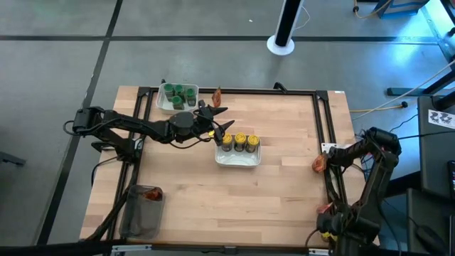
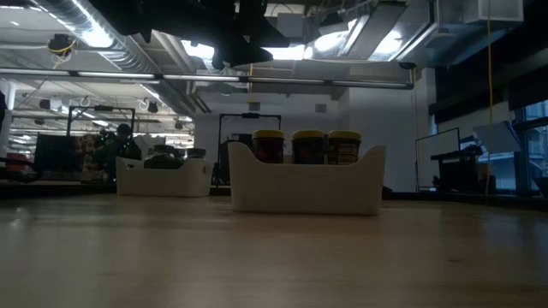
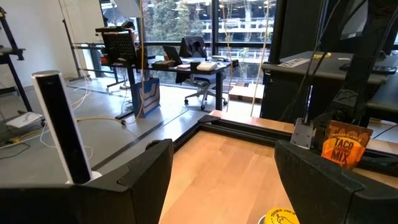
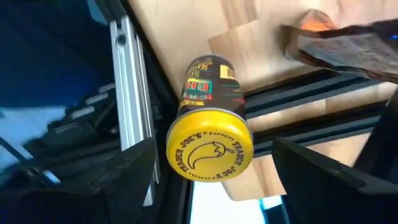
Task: Sort spices by type
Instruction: Put the yellow seasoning bottle into the bottom white bin, then put the orange seasoning pack into the black bin
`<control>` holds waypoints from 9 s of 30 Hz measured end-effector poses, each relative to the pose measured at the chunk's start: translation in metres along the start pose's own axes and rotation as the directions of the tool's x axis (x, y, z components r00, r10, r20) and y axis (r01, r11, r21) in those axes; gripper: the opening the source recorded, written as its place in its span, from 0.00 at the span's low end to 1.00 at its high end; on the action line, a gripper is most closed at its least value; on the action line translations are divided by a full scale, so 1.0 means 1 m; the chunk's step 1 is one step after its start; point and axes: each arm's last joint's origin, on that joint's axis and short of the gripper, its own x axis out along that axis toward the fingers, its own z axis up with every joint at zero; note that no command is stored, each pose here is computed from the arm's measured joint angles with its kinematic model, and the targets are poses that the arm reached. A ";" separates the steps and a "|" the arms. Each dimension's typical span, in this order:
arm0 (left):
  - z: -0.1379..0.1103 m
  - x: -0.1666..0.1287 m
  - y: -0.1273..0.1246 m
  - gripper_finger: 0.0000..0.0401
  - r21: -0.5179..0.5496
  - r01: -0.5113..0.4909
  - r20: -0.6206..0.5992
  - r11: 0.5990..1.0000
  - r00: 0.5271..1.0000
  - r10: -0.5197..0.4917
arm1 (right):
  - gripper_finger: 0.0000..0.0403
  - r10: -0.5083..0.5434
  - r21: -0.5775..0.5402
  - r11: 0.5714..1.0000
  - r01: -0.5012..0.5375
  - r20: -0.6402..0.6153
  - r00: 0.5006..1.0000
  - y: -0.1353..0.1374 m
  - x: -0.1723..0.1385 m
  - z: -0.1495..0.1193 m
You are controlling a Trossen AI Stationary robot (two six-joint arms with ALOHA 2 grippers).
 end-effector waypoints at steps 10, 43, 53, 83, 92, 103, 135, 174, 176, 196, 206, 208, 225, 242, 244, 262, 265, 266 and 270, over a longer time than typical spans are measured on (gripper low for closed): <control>0.000 0.000 0.000 0.66 0.003 0.000 -0.001 1.000 1.000 0.000 | 0.80 -0.054 -0.178 0.983 0.041 -0.071 0.996 0.009 0.021 0.004; -0.002 0.000 0.000 0.66 0.012 0.000 -0.018 1.000 1.000 0.001 | 0.56 0.040 -0.035 0.998 -0.043 -0.078 0.996 0.010 0.006 0.069; -0.004 -0.001 -0.002 0.66 0.074 0.009 -0.039 0.997 0.999 -0.006 | 0.57 0.113 -0.033 0.993 -0.110 0.105 0.988 -0.018 -0.039 0.118; -0.014 -0.008 -0.019 0.56 0.019 0.214 -0.141 0.977 0.968 -0.210 | 0.58 -0.155 -0.104 0.953 0.286 0.642 0.751 -0.106 -0.169 0.219; -0.015 -0.014 -0.031 0.25 0.061 0.295 -0.149 0.953 0.947 -0.284 | 0.58 -0.155 -0.114 0.936 0.334 0.718 0.679 -0.119 -0.186 0.235; -0.024 -0.008 -0.037 0.03 0.034 0.303 -0.145 0.952 0.944 -0.295 | 0.58 -0.107 -0.159 0.922 0.353 0.771 0.627 -0.114 -0.190 0.243; -0.028 -0.007 -0.040 0.01 0.040 0.327 -0.160 0.944 0.935 -0.317 | 0.56 -0.102 -0.140 0.901 0.410 0.851 0.514 -0.108 -0.198 0.251; -0.017 -0.028 -0.041 0.01 0.158 0.320 -0.230 0.934 0.932 -0.281 | 0.57 -0.173 -0.226 0.879 0.420 0.670 0.722 -0.109 -0.152 0.269; -0.016 -0.030 -0.042 0.01 0.167 0.306 -0.229 0.937 0.937 -0.265 | 0.57 -0.184 -0.228 0.876 0.425 0.656 0.732 -0.111 -0.144 0.269; -0.015 -0.032 -0.044 0.01 0.180 0.302 -0.230 0.936 0.938 -0.259 | 0.57 -0.169 -0.210 0.903 0.376 0.631 0.757 -0.137 -0.087 0.293; -0.015 -0.032 -0.044 0.01 0.179 0.303 -0.229 0.936 0.938 -0.260 | 0.58 -0.132 -0.213 0.921 0.325 0.615 0.777 -0.148 -0.074 0.298; -0.015 -0.032 -0.044 0.01 0.179 0.303 -0.229 0.936 0.938 -0.260 | 0.61 -0.132 -0.213 0.921 0.326 0.617 0.776 -0.147 -0.074 0.298; -0.015 -0.032 -0.044 0.01 0.179 0.303 -0.229 0.936 0.938 -0.260 | 0.72 -0.161 -0.228 0.916 0.331 0.547 0.822 -0.145 -0.105 0.285; -0.018 -0.032 -0.044 0.01 0.130 0.295 -0.244 0.947 0.935 -0.257 | 0.72 -0.114 -0.157 0.936 0.315 0.712 0.693 -0.154 -0.168 0.212; -0.020 -0.031 -0.045 0.01 0.124 0.294 -0.250 0.948 0.934 -0.257 | 0.72 -0.124 -0.140 0.939 0.313 0.712 0.691 -0.159 -0.162 0.206; -0.047 -0.005 -0.027 0.18 0.077 0.189 -0.330 0.979 0.931 -0.154 | 0.72 -0.122 -0.023 0.965 0.262 0.842 0.525 -0.204 -0.052 0.189; -0.052 0.004 -0.016 0.34 0.046 0.138 -0.336 0.989 0.935 -0.115 | 0.72 -0.125 -0.021 0.963 0.268 0.848 0.516 -0.207 -0.043 0.189; -0.052 0.006 -0.012 0.40 0.036 0.121 -0.331 0.992 0.938 -0.102 | 0.72 -0.135 -0.013 0.961 0.276 0.849 0.510 -0.208 -0.041 0.189; -0.050 0.014 0.009 0.59 -0.010 0.034 -0.325 0.999 0.945 -0.036 | 0.72 -0.176 0.017 0.947 0.322 0.864 0.472 -0.210 -0.037 0.191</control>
